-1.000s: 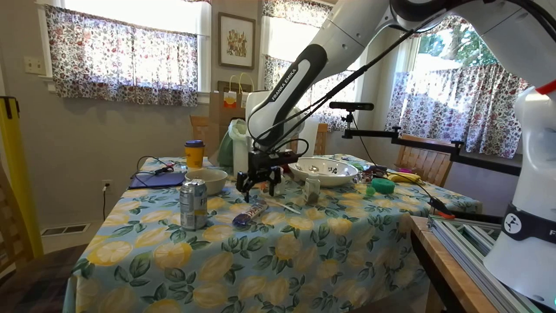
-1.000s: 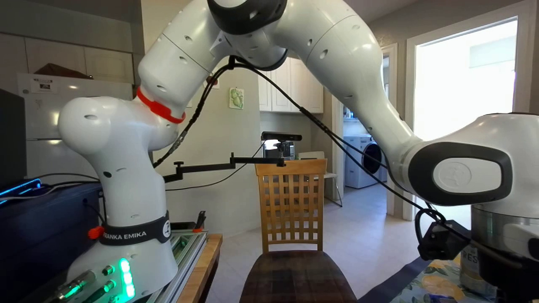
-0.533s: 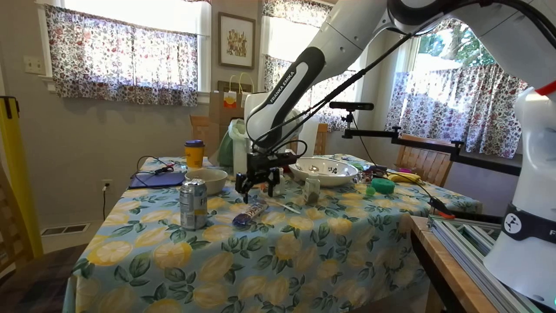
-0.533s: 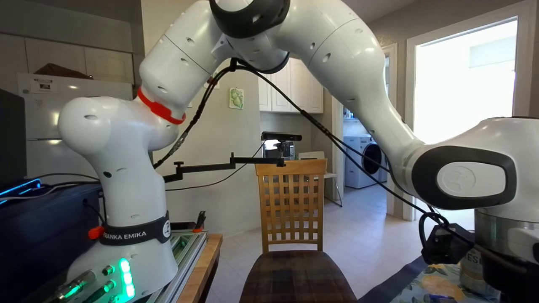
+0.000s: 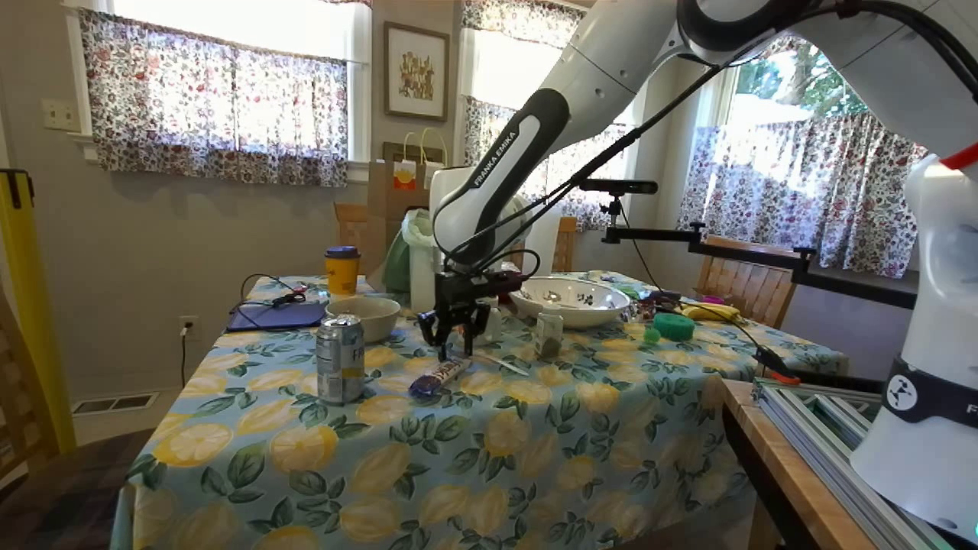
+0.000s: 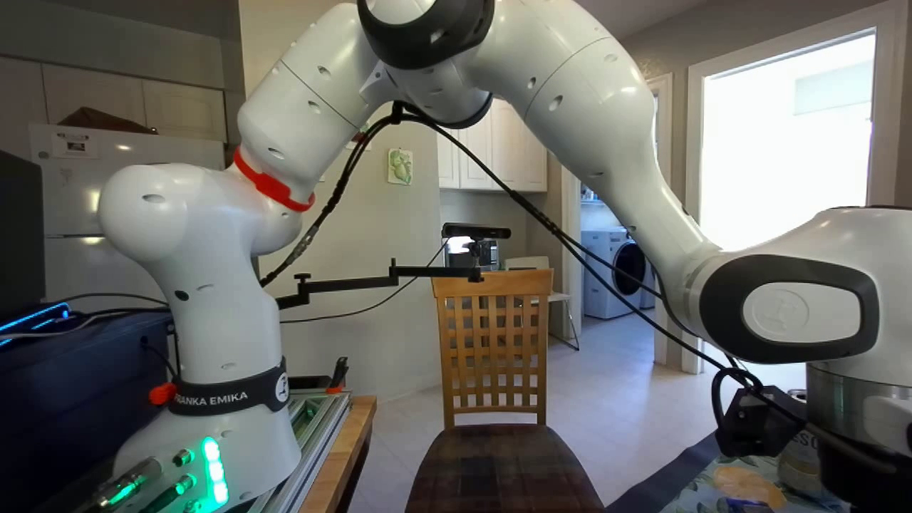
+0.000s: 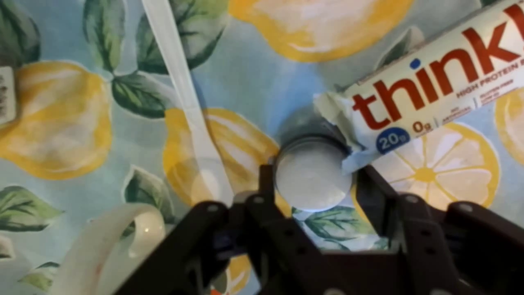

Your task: Place the lid on the glass jar.

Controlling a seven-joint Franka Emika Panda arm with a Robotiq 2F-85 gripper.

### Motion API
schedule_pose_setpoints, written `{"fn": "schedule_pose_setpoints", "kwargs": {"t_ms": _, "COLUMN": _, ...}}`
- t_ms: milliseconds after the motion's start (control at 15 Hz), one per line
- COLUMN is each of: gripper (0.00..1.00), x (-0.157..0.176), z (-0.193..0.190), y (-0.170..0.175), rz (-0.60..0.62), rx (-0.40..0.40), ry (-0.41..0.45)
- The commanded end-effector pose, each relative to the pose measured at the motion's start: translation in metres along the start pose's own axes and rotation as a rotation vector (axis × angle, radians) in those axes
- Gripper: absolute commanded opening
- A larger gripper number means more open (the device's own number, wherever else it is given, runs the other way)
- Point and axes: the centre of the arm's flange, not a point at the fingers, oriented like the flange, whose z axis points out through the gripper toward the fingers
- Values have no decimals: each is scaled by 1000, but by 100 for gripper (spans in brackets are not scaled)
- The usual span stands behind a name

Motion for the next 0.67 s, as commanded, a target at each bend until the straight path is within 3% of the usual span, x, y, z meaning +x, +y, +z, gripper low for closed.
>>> {"fn": "schedule_pose_setpoints", "kwargs": {"t_ms": 0, "gripper": 31, "x": 11, "z": 5, "y": -4, "rz": 5, "rx": 6, "ry": -13}}
{"fn": "schedule_pose_setpoints", "kwargs": {"t_ms": 67, "gripper": 23, "x": 12, "z": 3, "y": -4, "rz": 7, "rx": 7, "ry": -12}}
{"fn": "schedule_pose_setpoints", "kwargs": {"t_ms": 267, "gripper": 22, "x": 11, "z": 0, "y": -3, "rz": 1, "rx": 8, "ry": -19}}
{"fn": "schedule_pose_setpoints", "kwargs": {"t_ms": 600, "gripper": 22, "x": 3, "z": -64, "y": 29, "rz": 32, "rx": 40, "ry": 11}}
